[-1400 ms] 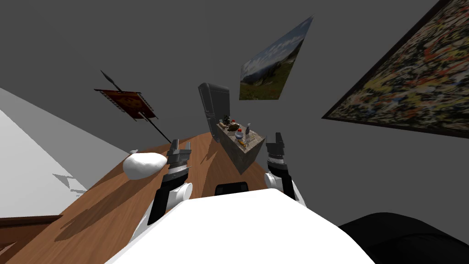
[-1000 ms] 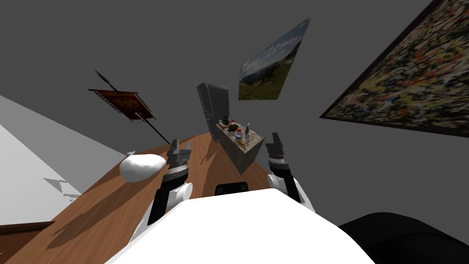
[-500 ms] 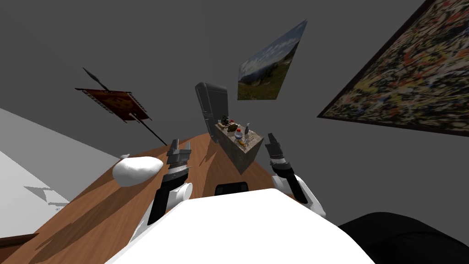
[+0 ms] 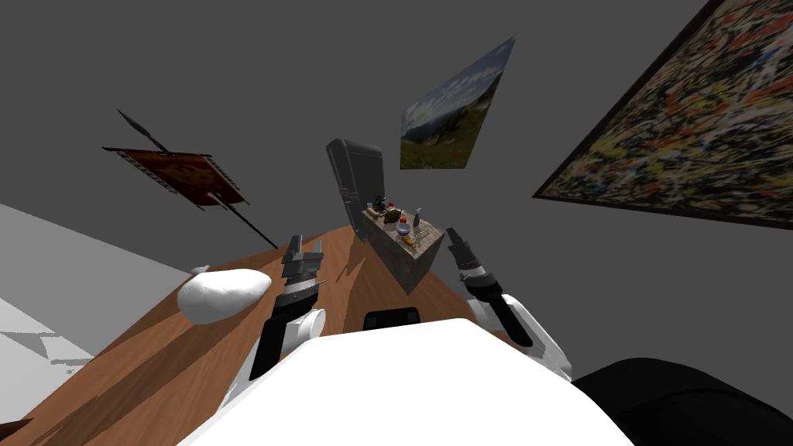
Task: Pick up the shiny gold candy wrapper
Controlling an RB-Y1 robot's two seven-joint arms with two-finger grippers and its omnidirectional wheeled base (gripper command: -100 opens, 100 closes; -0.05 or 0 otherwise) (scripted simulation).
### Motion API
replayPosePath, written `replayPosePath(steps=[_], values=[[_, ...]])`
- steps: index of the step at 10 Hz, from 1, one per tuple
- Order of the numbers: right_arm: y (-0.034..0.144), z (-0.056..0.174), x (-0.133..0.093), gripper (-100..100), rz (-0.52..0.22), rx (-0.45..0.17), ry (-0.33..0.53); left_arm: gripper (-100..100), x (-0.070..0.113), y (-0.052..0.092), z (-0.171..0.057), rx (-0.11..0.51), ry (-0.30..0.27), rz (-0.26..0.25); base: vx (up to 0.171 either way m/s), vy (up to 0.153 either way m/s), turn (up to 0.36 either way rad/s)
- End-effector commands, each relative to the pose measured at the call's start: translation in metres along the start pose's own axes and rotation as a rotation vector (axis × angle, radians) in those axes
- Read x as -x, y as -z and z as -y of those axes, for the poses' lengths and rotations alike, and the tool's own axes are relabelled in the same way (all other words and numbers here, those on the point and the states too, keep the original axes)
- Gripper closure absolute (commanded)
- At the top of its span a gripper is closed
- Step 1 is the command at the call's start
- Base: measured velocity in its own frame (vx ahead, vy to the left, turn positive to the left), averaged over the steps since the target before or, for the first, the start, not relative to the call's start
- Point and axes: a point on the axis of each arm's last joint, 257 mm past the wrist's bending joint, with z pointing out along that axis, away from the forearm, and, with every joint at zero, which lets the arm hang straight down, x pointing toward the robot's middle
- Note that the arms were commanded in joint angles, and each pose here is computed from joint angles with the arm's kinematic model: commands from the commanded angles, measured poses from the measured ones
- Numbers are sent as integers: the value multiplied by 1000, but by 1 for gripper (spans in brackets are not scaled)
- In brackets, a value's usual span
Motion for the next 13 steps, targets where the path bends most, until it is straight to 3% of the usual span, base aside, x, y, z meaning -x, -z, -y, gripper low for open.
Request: replayPosePath(steps=[1, 10, 12, 13], values=[[0, 2, -5, -100, -38, -8, 26, 0, 0, 0, 0, 0, 0, 0, 22, 38, -42], [15, 32, -35, -100, -317, -111, 263, 0, 0, 0, 0, 0, 0, 0, 27, 45, -61], [15, 31, -40, -100, -354, -99, 281, 0, 0, 0, 0, 0, 0, 0, 22, 37, -19], [20, 41, -42, -100, -392, -128, 322, 0, 0, 0, 0, 0, 0, 0, 26, 43, -67]])
